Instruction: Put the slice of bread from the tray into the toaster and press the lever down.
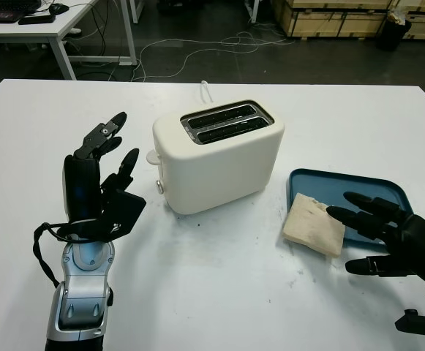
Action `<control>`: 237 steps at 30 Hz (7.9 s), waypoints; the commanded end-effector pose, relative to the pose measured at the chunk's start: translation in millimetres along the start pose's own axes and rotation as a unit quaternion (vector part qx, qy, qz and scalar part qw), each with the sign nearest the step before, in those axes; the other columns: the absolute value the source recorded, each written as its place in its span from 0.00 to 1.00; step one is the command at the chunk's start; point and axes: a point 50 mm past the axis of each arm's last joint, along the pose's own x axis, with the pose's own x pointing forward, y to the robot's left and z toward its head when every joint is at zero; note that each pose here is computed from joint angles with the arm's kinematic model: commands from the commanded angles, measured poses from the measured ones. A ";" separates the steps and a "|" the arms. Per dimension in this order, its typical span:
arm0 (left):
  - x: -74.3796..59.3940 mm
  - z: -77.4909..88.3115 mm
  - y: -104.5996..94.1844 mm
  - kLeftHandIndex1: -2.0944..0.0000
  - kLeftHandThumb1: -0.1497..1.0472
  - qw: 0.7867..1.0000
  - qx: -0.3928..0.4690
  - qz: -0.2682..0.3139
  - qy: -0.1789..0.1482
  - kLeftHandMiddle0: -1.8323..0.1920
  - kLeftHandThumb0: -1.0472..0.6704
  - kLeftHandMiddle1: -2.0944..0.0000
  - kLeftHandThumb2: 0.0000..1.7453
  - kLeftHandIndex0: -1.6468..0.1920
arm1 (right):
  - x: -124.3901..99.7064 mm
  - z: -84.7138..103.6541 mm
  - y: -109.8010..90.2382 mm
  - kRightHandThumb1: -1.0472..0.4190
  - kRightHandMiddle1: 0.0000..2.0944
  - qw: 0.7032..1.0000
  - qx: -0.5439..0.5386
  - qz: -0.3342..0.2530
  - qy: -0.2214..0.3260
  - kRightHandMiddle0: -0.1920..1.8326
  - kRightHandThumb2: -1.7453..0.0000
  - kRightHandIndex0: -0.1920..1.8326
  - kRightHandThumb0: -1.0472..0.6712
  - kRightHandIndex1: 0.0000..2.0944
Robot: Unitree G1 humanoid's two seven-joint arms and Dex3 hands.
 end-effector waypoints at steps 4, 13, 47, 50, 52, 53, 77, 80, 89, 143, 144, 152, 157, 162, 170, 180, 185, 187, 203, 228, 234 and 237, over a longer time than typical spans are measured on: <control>2.4 3.6 2.1 1.00 0.89 1.000 -0.002 0.004 -0.011 0.66 0.36 0.71 0.16 0.54 | 2.9 0.0 4.5 0.19 0.00 1.000 0.004 -0.001 0.005 0.33 1.00 0.30 0.21 0.00; 2.1 4.1 2.5 1.00 0.89 1.000 -0.005 0.003 -0.016 0.66 0.35 0.71 0.17 0.54 | 5.1 0.6 9.3 0.17 0.00 1.000 -0.002 0.013 0.003 0.33 0.99 0.30 0.21 0.00; -0.4 11.6 5.9 1.00 0.89 0.999 -0.027 -0.006 -0.034 0.66 0.37 0.70 0.15 0.54 | 26.4 2.6 23.1 0.19 0.00 0.999 -0.032 0.033 -0.014 0.34 1.00 0.30 0.26 0.00; -0.6 12.1 6.9 1.00 0.89 0.999 -0.025 -0.005 -0.040 0.66 0.38 0.69 0.15 0.53 | 27.7 4.0 25.0 0.19 0.00 0.999 -0.029 0.032 -0.018 0.34 1.00 0.30 0.26 0.00; -0.8 12.5 7.3 1.00 0.89 0.999 -0.030 -0.003 -0.040 0.66 0.38 0.69 0.15 0.53 | 28.6 5.0 25.4 0.19 0.00 0.999 -0.030 0.031 -0.023 0.34 1.00 0.30 0.26 0.00; -1.0 12.8 7.4 1.00 0.89 0.999 -0.035 -0.003 -0.039 0.67 0.38 0.68 0.15 0.53 | 28.9 5.4 25.8 0.19 0.00 0.999 -0.031 0.031 -0.024 0.34 1.00 0.31 0.26 0.00; -1.5 15.0 12.9 0.99 0.89 0.998 -0.032 0.006 -0.060 0.68 0.38 0.64 0.14 0.53 | 36.0 16.0 26.4 0.09 0.82 0.976 -0.169 -0.101 -0.097 0.31 0.92 0.40 0.33 0.83; -2.0 14.8 12.9 1.00 0.89 0.998 -0.035 0.003 -0.059 0.69 0.38 0.64 0.14 0.53 | 36.8 17.5 25.0 0.09 0.83 0.973 -0.175 -0.105 -0.105 0.30 0.89 0.41 0.33 0.83; -3.0 14.6 12.1 1.00 0.89 0.998 -0.034 -0.003 -0.059 0.69 0.38 0.63 0.13 0.53 | 39.6 19.7 21.6 0.09 0.81 0.970 -0.173 -0.121 -0.118 0.30 0.93 0.38 0.36 0.83; -2.5 15.6 9.9 1.00 0.89 0.998 -0.037 -0.001 -0.057 0.71 0.39 0.59 0.13 0.53 | 151.7 38.1 -209.4 0.12 0.58 0.954 0.190 -0.195 -0.122 0.53 1.00 0.53 0.53 0.73; -2.5 15.5 9.9 1.00 0.89 0.998 -0.038 -0.001 -0.058 0.71 0.39 0.59 0.13 0.53 | 155.9 39.8 -212.2 0.12 0.52 0.953 0.200 -0.189 -0.125 0.56 1.00 0.56 0.52 0.69; -3.0 15.4 10.5 0.99 0.89 0.998 -0.035 -0.001 -0.056 0.71 0.39 0.60 0.13 0.53 | 187.8 50.3 -223.0 0.11 0.52 0.945 0.281 -0.111 -0.123 0.58 1.00 0.58 0.53 0.67; -3.2 15.6 10.2 1.00 0.89 0.998 -0.037 0.003 -0.056 0.70 0.38 0.60 0.13 0.53 | 210.0 53.6 -213.9 0.09 0.68 0.940 0.322 -0.062 -0.099 0.54 0.99 0.62 0.55 0.71; -3.0 15.1 10.7 0.99 0.89 0.998 -0.035 0.001 -0.059 0.70 0.39 0.60 0.13 0.53 | 228.0 57.0 -198.5 0.09 0.74 0.936 0.342 -0.041 -0.076 0.55 0.97 0.65 0.57 0.73; -3.4 15.8 10.5 0.99 0.89 0.998 -0.036 0.002 -0.056 0.70 0.38 0.61 0.12 0.53 | 240.7 49.7 -175.6 0.09 0.82 0.912 0.411 -0.012 -0.014 0.51 0.93 0.63 0.48 0.78; -3.5 14.6 10.3 0.99 0.89 0.998 -0.028 0.003 -0.059 0.69 0.38 0.61 0.12 0.52 | 220.8 43.7 -149.3 0.09 0.75 0.857 0.514 -0.026 0.035 0.52 0.91 0.59 0.42 0.81; -3.9 14.5 9.5 0.99 0.89 0.998 -0.034 0.003 -0.054 0.69 0.37 0.61 0.12 0.53 | 205.2 48.2 -148.5 0.09 0.71 0.835 0.548 -0.051 0.032 0.51 0.93 0.58 0.40 0.79; -3.8 14.4 9.4 0.99 0.89 0.998 -0.031 0.004 -0.055 0.69 0.37 0.61 0.12 0.53 | 200.2 49.6 -150.3 0.09 0.66 0.828 0.557 -0.054 0.025 0.53 0.93 0.59 0.38 0.77; -3.8 14.8 8.6 0.99 0.89 0.998 -0.031 0.003 -0.054 0.69 0.38 0.61 0.12 0.53 | 192.0 54.8 -139.3 0.09 0.69 0.818 0.574 -0.024 0.022 0.55 0.94 0.62 0.38 0.75; -4.3 14.1 8.9 0.99 0.89 0.998 -0.033 0.004 -0.055 0.69 0.38 0.62 0.12 0.52 | 203.2 52.3 -122.0 0.09 0.60 0.828 0.557 0.016 0.072 0.59 0.94 0.64 0.38 0.72; -4.7 14.7 8.4 1.00 0.89 0.998 -0.038 0.006 -0.051 0.69 0.38 0.62 0.12 0.53 | 202.4 51.3 -124.9 0.09 0.69 0.828 0.557 0.020 0.065 0.55 0.91 0.60 0.41 0.79; -4.5 14.8 8.2 0.99 0.89 0.998 -0.034 0.008 -0.054 0.69 0.38 0.62 0.12 0.52 | 204.3 51.3 -125.6 0.09 0.68 0.834 0.547 0.022 0.072 0.55 0.92 0.60 0.41 0.77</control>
